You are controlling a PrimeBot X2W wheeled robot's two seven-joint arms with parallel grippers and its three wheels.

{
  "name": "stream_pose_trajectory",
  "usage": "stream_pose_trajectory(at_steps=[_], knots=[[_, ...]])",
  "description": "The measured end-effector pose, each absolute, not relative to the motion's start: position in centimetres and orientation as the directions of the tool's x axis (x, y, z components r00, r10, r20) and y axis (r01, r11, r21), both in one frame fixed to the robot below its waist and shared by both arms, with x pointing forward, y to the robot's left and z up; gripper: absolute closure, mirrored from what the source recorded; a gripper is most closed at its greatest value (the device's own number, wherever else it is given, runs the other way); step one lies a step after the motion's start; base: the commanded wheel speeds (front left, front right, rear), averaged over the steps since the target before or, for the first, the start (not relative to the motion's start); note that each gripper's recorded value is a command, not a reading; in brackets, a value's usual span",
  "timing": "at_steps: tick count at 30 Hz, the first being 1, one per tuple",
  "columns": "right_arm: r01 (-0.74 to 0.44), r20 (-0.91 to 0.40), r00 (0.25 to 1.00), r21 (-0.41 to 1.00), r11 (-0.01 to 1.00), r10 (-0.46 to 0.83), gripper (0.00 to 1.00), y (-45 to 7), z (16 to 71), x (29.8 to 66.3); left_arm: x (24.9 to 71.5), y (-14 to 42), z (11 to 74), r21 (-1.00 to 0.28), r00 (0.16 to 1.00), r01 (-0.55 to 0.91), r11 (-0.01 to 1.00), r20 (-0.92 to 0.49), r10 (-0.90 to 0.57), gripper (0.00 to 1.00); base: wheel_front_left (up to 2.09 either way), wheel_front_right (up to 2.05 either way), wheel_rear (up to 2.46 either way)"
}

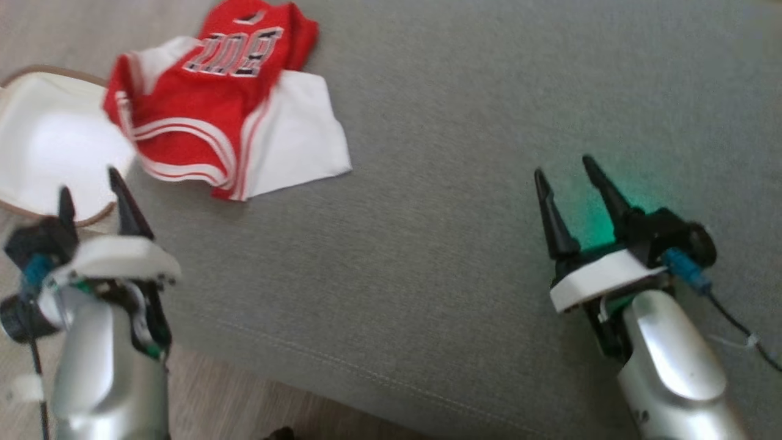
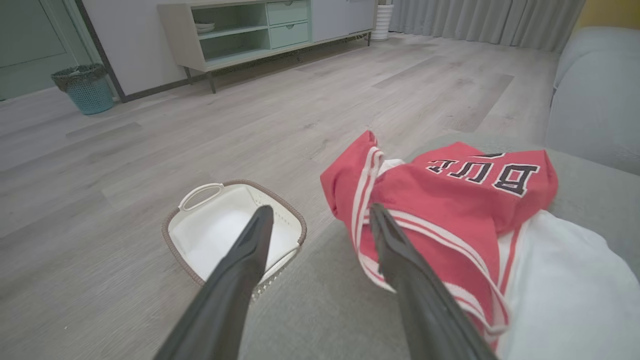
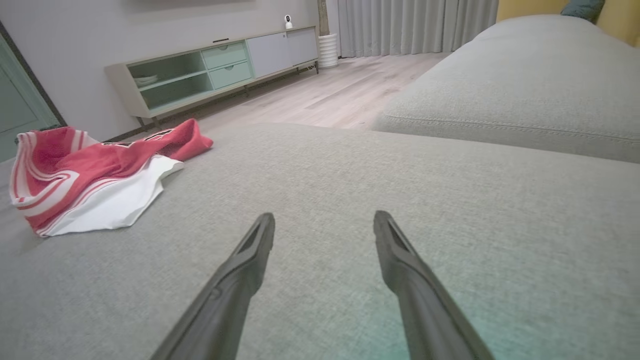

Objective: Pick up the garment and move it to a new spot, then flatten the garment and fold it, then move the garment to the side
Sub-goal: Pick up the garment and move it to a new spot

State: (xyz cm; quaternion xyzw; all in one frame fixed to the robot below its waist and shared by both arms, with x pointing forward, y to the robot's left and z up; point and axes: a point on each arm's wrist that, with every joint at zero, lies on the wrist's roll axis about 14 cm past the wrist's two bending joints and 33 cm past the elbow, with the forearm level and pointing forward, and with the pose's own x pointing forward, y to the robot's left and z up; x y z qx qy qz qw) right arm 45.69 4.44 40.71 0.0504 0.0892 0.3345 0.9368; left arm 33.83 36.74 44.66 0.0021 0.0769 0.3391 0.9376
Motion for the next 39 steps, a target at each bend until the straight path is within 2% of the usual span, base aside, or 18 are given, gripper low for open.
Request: stream_pose_trajectory(at_steps=[7, 16, 17, 18, 24, 29, 33, 39], knots=[[-0.574, -0.12, 0.797, 0.153, 0.805, 0.591, 0.0, 1.8, 39.8, 48.0, 38.4, 38.9, 42.3, 0.119, 0.724, -0.652, 0.749, -0.197, 0.661, 0.0, 0.0, 0.0, 0.0], [-0.519, -0.118, 0.835, 0.157, 0.841, 0.537, 0.0, -1.1, 38.7, 49.6, 41.9, 38.2, 37.9, 0.148, 0.701, -0.636, 0.758, -0.3, 0.647, 0.0, 0.0, 0.0, 0.0], [-0.516, -0.117, 0.837, 0.157, 0.842, 0.535, 0.0, -1.3, 38.6, 49.7, 42.1, 38.2, 37.7, 0.15, 0.697, -0.639, 0.755, -0.304, 0.65, 0.07, 0.0, 0.0, 0.0], [-0.514, -0.116, 0.839, 0.157, 0.843, 0.532, 0.0, -1.4, 38.6, 49.8, 42.4, 38.1, 37.5, 0.15, 0.697, -0.636, 0.757, -0.307, 0.647, 1.0, 0.0, 0.0, 0.0], [-0.499, -0.109, 0.848, 0.168, 0.85, 0.519, 0.0, -1.8, 38.8, 50.0, 44.0, 38.2, 38.6, 0.126, 0.735, -0.611, 0.782, -0.277, 0.619, 1.0, 0.0, 0.0, 0.0], [-0.49, -0.108, 0.853, 0.171, 0.855, 0.51, 0.0, -2.0, 39.4, 49.8, 46.9, 37.6, 43.6, 0.092, 0.83, -0.534, 0.84, -0.135, 0.542, 1.0, 0.0, 0.0, 0.0], [-0.476, -0.09, 0.863, 0.188, 0.859, 0.497, 0.0, -2.1, 40.7, 49.4, 49.8, 34.2, 49.2, 0.06, 0.907, -0.422, 0.905, 0.03, 0.421, 1.0, 0.0, 0.0, 0.0], [-0.442, -0.073, 0.883, 0.206, 0.873, 0.464, 0.0, -3.0, 42.7, 48.3, 52.8, 26.4, 54.2, 0.046, 0.964, -0.212, 0.976, 0.174, 0.201, 1.0, 0.0, 0.0, 0.0]])
